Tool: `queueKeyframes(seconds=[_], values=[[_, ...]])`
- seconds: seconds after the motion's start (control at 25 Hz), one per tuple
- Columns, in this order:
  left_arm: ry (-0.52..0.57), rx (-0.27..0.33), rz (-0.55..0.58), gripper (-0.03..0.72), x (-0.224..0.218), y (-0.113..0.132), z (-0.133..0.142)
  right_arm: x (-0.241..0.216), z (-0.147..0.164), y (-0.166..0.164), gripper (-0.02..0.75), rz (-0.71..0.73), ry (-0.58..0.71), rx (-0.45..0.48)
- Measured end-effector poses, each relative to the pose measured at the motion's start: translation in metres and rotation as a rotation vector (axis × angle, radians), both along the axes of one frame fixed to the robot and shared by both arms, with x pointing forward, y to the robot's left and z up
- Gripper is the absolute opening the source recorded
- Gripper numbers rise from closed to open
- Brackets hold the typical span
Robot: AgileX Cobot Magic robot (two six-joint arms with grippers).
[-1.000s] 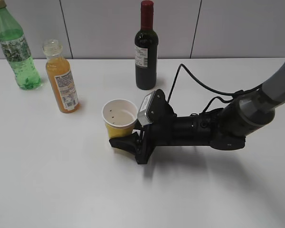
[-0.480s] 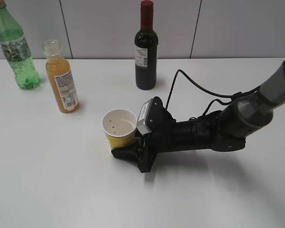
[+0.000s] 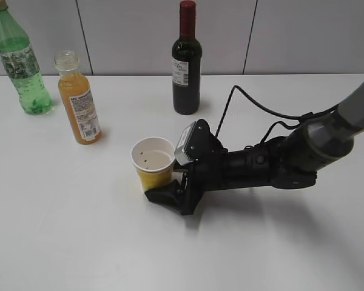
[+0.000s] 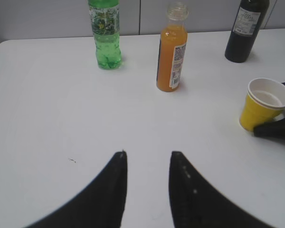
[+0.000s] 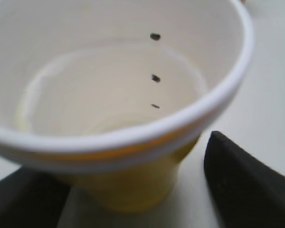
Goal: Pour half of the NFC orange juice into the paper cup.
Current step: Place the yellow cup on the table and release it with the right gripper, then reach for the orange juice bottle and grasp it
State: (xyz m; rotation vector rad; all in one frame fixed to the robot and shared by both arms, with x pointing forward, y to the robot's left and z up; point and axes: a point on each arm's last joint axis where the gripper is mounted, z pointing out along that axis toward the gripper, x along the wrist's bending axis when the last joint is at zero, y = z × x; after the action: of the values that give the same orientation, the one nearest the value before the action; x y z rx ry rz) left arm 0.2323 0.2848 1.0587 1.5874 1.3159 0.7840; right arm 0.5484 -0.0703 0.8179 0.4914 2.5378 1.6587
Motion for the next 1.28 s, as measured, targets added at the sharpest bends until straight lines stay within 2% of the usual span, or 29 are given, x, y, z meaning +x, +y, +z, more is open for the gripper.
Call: queueKeyframes(seconds=[0.2,0.4,0.8,0.96,1.28], values=[[0.000,0.000,0.000,0.239,0.000,0.000,0.000,-0.007,0.009,-0.013,0.649,0.005,-0.006,-0.100],[0.000,0.000,0.000,0.239,0.000,0.000,0.000,-0.018,0.017,-0.030,0.647,0.010,0.001,-0.147],[0.000,0.000,0.000,0.239,0.000,0.000,0.000,0.002,0.054,-0.068,0.627,-0.156,-0.089,-0.277],[0.000,0.000,0.000,0.239,0.000,0.000,0.000,0.010,0.073,-0.080,0.617,-0.302,-0.106,-0.363],[0.000,0.000,0.000,0.239,0.000,0.000,0.000,0.054,0.127,-0.105,0.599,-0.739,-0.064,-0.552]])
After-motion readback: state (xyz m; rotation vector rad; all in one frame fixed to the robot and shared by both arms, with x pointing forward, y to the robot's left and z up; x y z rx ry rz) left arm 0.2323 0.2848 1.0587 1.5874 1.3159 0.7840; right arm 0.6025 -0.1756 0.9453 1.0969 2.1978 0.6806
